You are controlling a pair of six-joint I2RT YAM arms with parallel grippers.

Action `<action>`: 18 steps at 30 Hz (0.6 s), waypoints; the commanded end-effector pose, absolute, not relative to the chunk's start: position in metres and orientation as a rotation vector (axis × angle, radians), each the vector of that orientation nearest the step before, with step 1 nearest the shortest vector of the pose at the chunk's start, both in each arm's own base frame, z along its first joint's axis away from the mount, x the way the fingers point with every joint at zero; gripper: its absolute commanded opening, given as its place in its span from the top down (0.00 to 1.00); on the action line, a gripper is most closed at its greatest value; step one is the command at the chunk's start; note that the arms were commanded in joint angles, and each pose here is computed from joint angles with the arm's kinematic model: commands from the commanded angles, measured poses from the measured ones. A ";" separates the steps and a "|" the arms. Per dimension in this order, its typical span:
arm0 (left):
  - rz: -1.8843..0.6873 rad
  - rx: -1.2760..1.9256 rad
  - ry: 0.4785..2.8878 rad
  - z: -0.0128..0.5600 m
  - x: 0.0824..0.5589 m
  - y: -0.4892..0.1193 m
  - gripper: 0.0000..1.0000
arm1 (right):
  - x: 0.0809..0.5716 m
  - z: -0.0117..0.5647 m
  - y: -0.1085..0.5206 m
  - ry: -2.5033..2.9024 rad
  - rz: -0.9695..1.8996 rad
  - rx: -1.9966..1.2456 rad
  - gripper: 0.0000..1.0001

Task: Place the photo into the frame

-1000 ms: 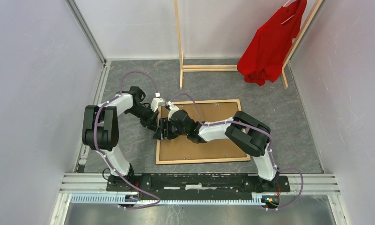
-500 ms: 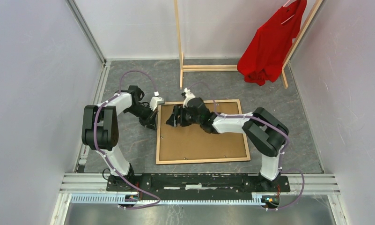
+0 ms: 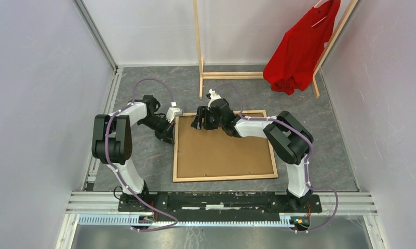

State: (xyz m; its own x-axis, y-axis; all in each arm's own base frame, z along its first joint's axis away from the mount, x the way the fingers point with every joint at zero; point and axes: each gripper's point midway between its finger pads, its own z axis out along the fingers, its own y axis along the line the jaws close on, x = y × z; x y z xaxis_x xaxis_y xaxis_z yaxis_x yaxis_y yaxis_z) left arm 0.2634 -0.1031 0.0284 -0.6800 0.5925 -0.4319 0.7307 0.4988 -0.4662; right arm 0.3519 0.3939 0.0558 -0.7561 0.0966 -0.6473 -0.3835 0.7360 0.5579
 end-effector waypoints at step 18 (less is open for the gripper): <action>-0.991 1.164 2.468 0.029 0.269 -0.108 0.86 | 0.401 0.046 0.399 2.221 0.897 -0.136 0.30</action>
